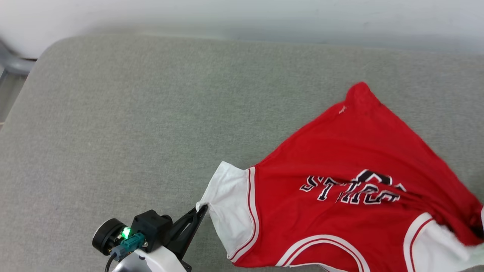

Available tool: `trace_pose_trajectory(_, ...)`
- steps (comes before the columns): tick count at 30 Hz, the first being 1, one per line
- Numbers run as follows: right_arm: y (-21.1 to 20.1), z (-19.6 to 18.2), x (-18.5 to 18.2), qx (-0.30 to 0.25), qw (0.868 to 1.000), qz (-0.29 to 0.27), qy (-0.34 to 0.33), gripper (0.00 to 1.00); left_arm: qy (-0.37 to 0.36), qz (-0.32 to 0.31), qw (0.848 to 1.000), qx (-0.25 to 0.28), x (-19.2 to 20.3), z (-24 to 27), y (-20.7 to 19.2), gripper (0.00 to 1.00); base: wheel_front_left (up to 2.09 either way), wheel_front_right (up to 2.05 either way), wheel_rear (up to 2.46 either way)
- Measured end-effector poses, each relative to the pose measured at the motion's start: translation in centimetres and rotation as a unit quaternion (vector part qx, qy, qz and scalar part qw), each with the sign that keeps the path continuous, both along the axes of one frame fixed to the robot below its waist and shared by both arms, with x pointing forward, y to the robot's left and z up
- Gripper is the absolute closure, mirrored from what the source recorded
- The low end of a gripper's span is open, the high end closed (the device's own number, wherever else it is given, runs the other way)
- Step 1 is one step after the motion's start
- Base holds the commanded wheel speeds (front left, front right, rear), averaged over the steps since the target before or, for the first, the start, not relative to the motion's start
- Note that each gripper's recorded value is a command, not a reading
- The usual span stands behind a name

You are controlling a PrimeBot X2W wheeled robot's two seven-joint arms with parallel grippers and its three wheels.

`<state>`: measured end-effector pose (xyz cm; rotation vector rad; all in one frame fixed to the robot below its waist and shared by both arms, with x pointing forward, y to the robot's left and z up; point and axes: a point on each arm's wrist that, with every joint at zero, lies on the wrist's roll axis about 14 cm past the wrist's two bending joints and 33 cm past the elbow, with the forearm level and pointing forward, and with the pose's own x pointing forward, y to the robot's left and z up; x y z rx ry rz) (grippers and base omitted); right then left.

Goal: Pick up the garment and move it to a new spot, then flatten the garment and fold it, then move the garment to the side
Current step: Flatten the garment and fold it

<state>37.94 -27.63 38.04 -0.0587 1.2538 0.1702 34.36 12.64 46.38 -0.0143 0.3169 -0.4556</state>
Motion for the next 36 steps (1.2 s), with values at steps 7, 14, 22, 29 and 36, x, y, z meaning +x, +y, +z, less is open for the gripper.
trace_pose_trajectory(7,-0.4,-0.9,-6.2,0.030,0.999,-0.033,0.010,1.00,-0.017,-0.002,1.000,-0.019,-0.3,0.6,-1.1,1.00,0.00,0.00,0.00)
trace_pose_trajectory(14,-0.5,-1.3,-8.5,0.040,0.998,-0.051,0.013,1.00,-0.021,0.000,0.999,-0.031,-0.4,0.6,-1.7,1.00,0.00,0.00,0.00)
trace_pose_trajectory(22,-0.1,-0.8,-7.1,0.043,0.998,-0.043,0.005,0.00,-0.019,-0.001,0.999,-0.031,0.0,0.3,-1.7,1.00,0.00,0.00,0.00)
trace_pose_trajectory(29,1.0,3.3,-1.5,0.041,0.998,0.004,-0.037,0.00,-0.025,-0.003,0.999,-0.024,0.4,0.6,-1.6,1.00,0.00,0.00,0.00)
trace_pose_trajectory(36,5.4,6.9,5.4,0.048,0.993,0.073,-0.080,0.00,-0.038,-0.001,0.999,-0.025,1.1,1.5,-1.7,1.00,0.00,0.00,0.00)
